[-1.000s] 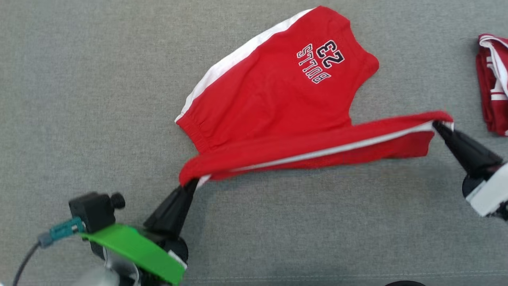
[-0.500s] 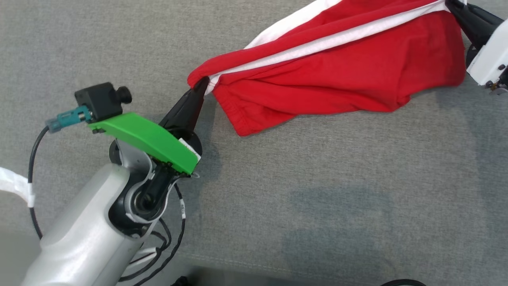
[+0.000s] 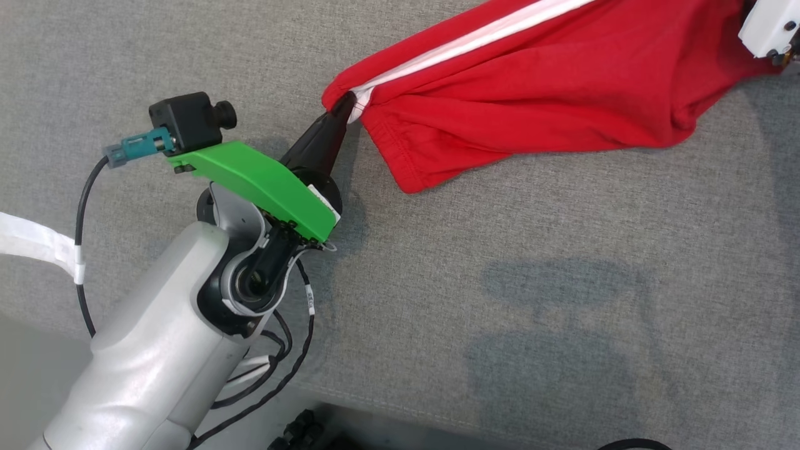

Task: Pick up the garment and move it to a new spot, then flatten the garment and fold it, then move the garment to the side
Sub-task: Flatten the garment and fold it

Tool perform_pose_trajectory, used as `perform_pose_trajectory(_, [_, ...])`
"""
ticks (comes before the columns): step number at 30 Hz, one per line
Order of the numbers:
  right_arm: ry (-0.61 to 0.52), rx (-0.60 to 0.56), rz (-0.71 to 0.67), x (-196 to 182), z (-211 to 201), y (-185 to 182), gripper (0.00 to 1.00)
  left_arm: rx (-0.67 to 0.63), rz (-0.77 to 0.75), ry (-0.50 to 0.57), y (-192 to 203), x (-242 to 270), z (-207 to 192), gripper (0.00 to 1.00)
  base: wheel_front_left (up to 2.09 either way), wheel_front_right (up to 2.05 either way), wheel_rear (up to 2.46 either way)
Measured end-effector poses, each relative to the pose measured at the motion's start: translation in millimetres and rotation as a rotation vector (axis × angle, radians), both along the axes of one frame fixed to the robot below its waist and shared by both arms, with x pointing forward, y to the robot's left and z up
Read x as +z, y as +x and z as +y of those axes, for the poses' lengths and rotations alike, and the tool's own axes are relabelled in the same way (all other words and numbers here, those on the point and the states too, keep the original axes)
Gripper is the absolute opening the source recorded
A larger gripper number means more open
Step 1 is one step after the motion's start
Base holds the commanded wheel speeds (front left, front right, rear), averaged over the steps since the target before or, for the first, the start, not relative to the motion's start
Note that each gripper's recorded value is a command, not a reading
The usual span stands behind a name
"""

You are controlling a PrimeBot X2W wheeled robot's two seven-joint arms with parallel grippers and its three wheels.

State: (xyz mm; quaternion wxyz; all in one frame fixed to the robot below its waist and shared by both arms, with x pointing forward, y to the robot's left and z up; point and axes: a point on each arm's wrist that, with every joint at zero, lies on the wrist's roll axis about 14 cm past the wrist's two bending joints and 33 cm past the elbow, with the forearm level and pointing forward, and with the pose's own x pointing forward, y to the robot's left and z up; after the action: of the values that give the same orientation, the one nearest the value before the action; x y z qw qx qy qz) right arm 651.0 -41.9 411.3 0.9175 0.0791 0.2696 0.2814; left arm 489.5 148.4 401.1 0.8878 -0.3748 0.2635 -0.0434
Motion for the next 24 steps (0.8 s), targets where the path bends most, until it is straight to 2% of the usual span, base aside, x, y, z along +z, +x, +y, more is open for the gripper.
perform_pose_trajectory(4, [-0.011,-0.004,-0.027,9,0,8,0.0,-0.011,-0.01,-0.009,0,4,-5,0.0,0.0,0.0,0.0])
perform_pose_trajectory(5, [-0.012,-0.004,-0.031,10,1,8,0.27,-0.014,-0.01,-0.01,0,4,-5,0.0,0.0,0.0,0.0])
perform_pose_trajectory(6, [-0.016,-0.001,-0.032,11,2,8,0.73,-0.016,-0.012,-0.011,0,5,-6,0.04,0.0,0.0,0.0])
perform_pose_trajectory(7, [-0.021,0.005,-0.035,11,3,7,1.0,-0.019,-0.014,-0.012,0,6,-7,0.2,0.0,0.0,0.0])
perform_pose_trajectory(8, [-0.027,0.009,-0.035,11,3,6,1.0,-0.025,-0.017,-0.01,0,7,-8,0.38,0.0,0.0,0.0])
perform_pose_trajectory(10, [-0.033,0.013,-0.033,11,2,4,1.0,-0.033,-0.025,-0.012,0,10,-10,1.0,0.0,0.0,0.0])
perform_pose_trajectory(15, [-0.032,0.021,-0.055,28,-2,-3,1.0,-0.044,-0.036,0.031,-8,16,-4,1.0,0.0,0.0,0.0])
perform_pose_trajectory(19, [-0.044,0.022,-0.09,50,-13,-13,1.0,-0.072,-0.118,0.186,-24,27,11,1.0,0.0,0.0,0.0])
perform_pose_trajectory(24, [-0.125,0.022,-0.076,62,-43,-37,1.0,-0.014,-0.226,0.33,-51,46,27,1.0,0.0,0.0,0.0])
